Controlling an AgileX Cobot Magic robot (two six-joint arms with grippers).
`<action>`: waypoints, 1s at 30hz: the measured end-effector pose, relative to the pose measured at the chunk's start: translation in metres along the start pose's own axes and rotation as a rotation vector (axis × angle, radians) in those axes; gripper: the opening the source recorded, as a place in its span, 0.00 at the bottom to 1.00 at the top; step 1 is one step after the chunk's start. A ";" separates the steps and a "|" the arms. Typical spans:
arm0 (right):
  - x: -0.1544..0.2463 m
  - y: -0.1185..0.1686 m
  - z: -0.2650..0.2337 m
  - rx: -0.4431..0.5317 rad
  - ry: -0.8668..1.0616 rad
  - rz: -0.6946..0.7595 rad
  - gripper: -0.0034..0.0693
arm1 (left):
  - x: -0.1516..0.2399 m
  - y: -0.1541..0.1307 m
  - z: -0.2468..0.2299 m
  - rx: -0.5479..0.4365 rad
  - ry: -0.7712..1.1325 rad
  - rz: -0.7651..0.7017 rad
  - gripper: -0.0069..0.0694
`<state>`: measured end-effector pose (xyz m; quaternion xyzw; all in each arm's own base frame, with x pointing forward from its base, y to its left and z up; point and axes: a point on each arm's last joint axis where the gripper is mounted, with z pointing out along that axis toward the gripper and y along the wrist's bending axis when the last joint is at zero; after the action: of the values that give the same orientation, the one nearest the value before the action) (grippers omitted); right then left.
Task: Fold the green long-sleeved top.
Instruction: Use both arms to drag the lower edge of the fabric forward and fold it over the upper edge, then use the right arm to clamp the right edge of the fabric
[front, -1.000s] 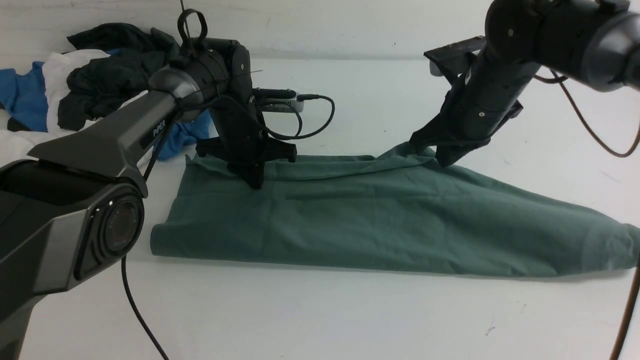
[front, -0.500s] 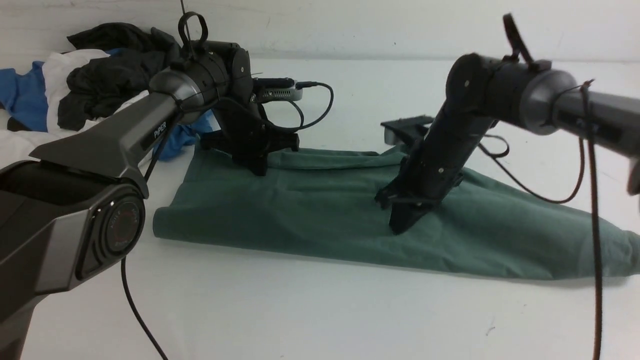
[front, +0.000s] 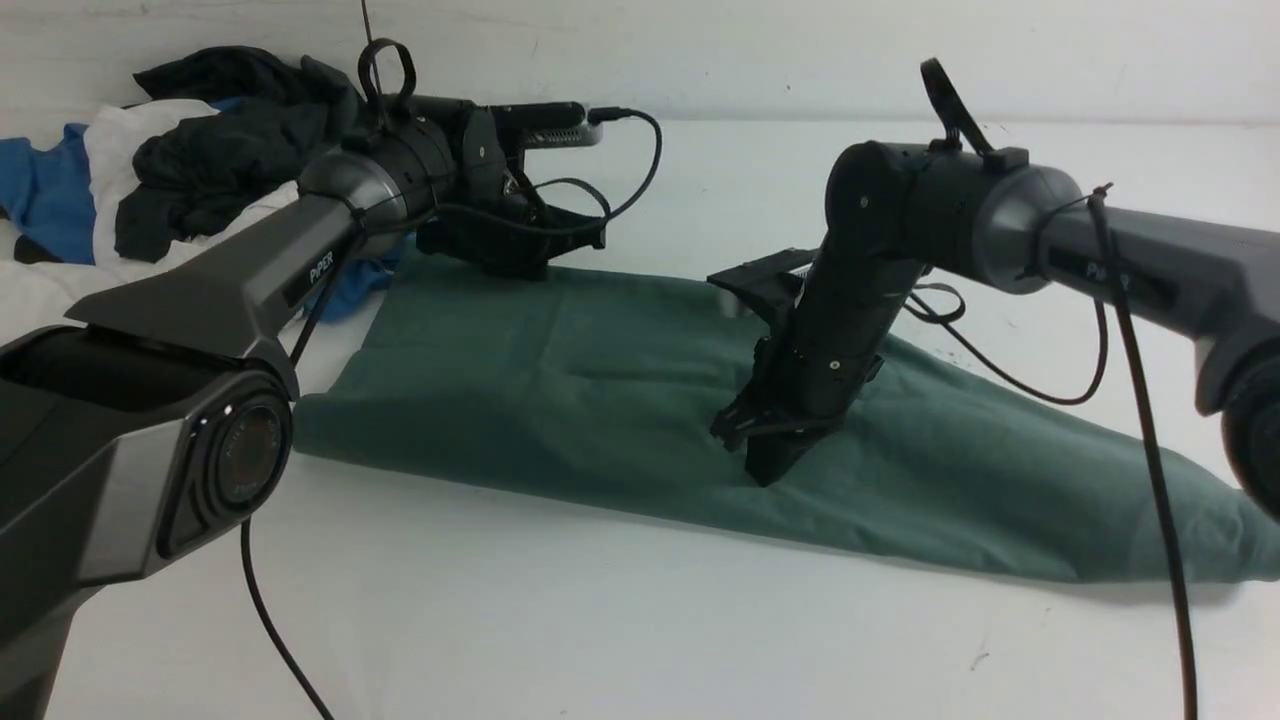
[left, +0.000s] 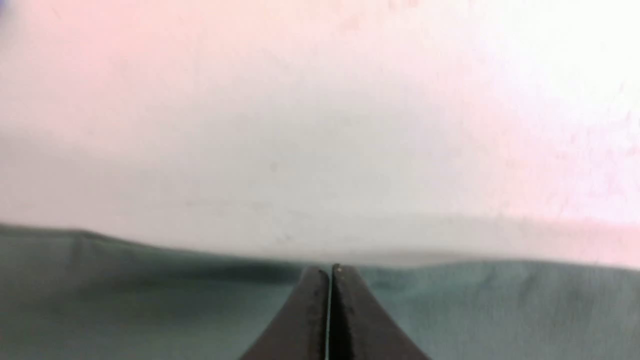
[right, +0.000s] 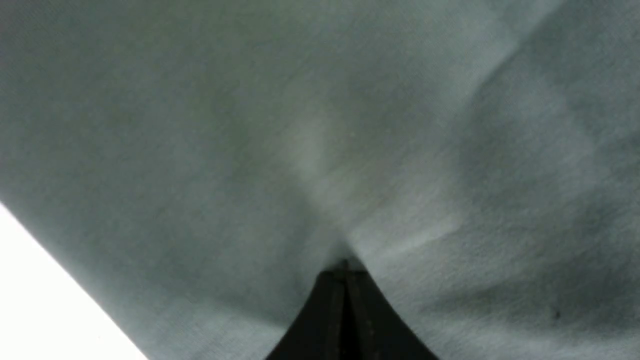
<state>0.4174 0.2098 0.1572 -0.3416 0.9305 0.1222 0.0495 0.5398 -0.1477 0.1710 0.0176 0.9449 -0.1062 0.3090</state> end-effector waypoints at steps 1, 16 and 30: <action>0.000 0.000 0.000 0.000 0.000 0.002 0.03 | 0.000 0.001 -0.001 -0.002 0.004 -0.001 0.08; 0.022 -0.032 -0.086 0.170 -0.103 0.157 0.03 | 0.019 -0.009 -0.054 -0.027 0.377 0.138 0.08; 0.135 -0.120 -0.131 0.268 -0.042 0.592 0.06 | 0.087 0.011 -0.057 -0.065 0.613 0.102 0.08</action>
<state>0.3918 0.0027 0.2369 -0.0438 0.9961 0.0147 0.0757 0.4380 -0.1282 0.1626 0.0862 0.9949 -0.0501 0.0149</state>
